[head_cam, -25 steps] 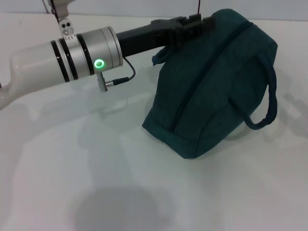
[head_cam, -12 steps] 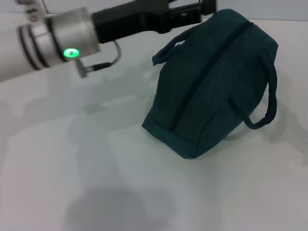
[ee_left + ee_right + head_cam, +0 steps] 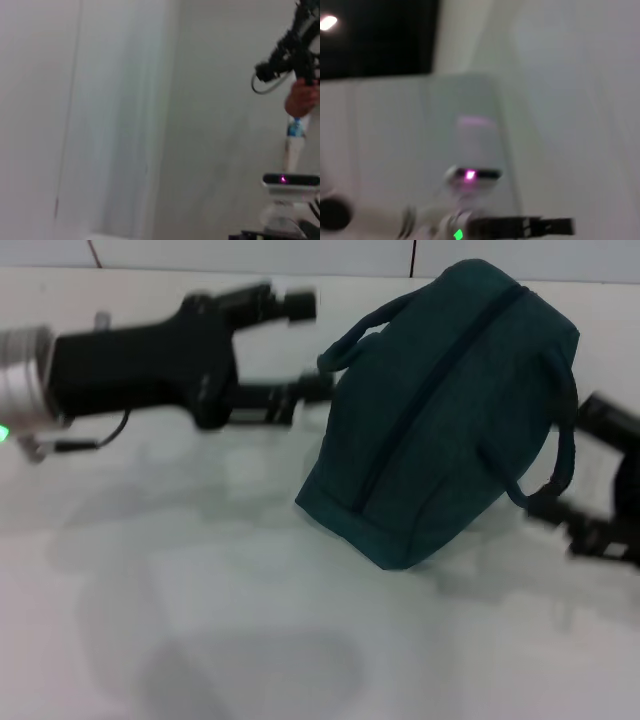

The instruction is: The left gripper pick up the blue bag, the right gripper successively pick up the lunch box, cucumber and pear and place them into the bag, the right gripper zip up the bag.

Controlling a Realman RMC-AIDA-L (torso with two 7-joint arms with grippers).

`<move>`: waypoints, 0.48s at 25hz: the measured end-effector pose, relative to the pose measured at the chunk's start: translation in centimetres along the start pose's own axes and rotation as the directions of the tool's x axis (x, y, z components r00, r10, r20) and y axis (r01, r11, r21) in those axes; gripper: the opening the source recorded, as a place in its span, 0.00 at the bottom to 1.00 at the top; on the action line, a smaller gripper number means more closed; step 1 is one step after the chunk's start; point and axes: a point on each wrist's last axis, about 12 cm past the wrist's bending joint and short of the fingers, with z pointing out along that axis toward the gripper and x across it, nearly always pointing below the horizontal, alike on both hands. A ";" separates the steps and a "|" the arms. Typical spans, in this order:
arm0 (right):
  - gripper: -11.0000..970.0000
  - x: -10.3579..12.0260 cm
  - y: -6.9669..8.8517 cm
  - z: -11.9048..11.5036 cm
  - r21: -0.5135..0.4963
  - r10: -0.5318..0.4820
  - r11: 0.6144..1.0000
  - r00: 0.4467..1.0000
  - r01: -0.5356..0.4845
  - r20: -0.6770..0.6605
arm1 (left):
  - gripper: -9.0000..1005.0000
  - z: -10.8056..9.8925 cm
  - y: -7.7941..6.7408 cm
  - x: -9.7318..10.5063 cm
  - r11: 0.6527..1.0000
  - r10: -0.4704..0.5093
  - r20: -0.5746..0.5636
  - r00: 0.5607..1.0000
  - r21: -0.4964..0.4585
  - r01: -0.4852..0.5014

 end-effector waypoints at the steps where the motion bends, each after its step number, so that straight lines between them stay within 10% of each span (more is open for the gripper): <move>1: 0.91 0.2 0.2 0.3 -0.023 -0.019 1.000 1.000 0.018 -0.021 | 0.89 -0.3 -0.4 0.3 1.000 -0.002 -0.011 1.000 0.010 0.003; 12: 0.90 3.2 0.6 2.4 -0.061 0.019 0.998 0.985 -0.029 -0.170 | 0.89 -2.2 -3.3 3.5 0.991 -0.017 -0.163 0.987 0.125 0.037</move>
